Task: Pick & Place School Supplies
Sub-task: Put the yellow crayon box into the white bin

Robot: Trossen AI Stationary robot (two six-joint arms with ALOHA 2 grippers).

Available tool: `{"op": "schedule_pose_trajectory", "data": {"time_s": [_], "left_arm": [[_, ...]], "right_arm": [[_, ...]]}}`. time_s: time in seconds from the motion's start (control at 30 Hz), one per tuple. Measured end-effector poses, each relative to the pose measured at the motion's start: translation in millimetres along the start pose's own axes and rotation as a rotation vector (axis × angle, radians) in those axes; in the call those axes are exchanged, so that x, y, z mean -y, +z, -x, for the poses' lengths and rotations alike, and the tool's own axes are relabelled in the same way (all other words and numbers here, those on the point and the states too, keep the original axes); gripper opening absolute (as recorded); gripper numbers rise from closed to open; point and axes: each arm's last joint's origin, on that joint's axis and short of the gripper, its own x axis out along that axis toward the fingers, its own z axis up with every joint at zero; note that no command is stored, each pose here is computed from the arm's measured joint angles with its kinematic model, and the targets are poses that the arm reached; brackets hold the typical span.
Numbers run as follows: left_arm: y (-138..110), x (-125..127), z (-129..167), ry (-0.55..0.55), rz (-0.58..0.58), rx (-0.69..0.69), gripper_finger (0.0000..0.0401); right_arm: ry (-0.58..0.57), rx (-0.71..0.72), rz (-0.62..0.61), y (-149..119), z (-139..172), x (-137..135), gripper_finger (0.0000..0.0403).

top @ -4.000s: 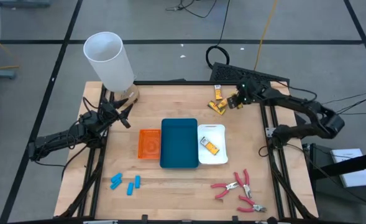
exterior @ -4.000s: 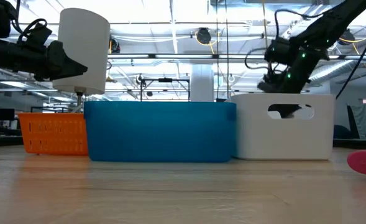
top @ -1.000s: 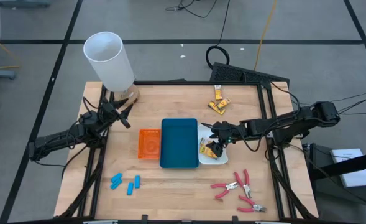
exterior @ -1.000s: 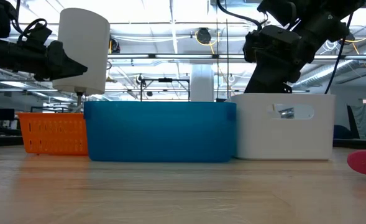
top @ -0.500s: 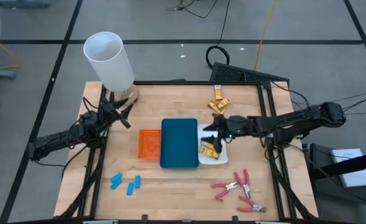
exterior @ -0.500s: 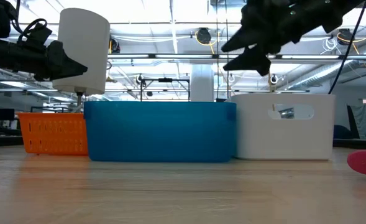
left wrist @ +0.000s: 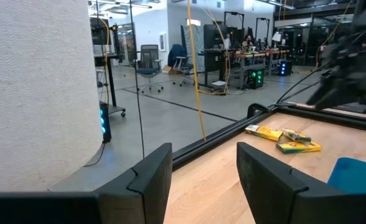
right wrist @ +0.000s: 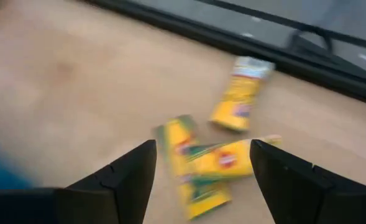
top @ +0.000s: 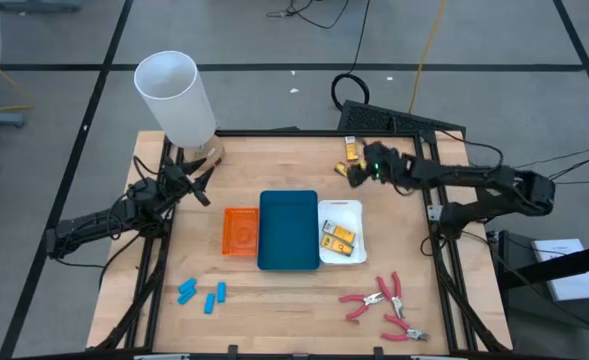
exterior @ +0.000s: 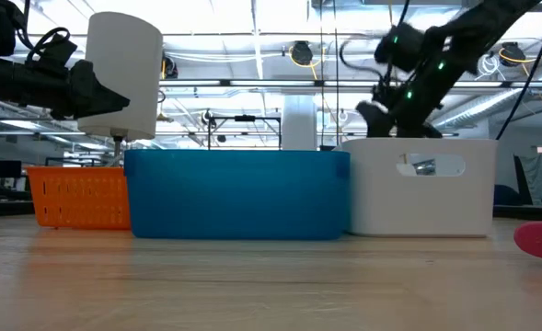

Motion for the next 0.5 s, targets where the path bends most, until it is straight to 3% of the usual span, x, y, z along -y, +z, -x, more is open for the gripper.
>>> {"op": "schedule_pose_trajectory", "data": {"time_s": [0.13, 0.3, 0.5], "left_arm": [[0, 0, 0, 0.0, 0.0, 0.0, 0.0182], [0, 0, 0, -0.002, 0.0, 0.0, 0.0182], [0, 0, 0, -0.004, 0.0, 0.0, 0.0182]], "right_arm": [[-0.1, -0.056, -0.026, 1, -28, 20, 0.0251], [-0.016, -0.157, -0.072, -3, -58, 32, 0.0251], [0.032, -0.231, -0.132, -7, -72, 39, 0.0251]]}}
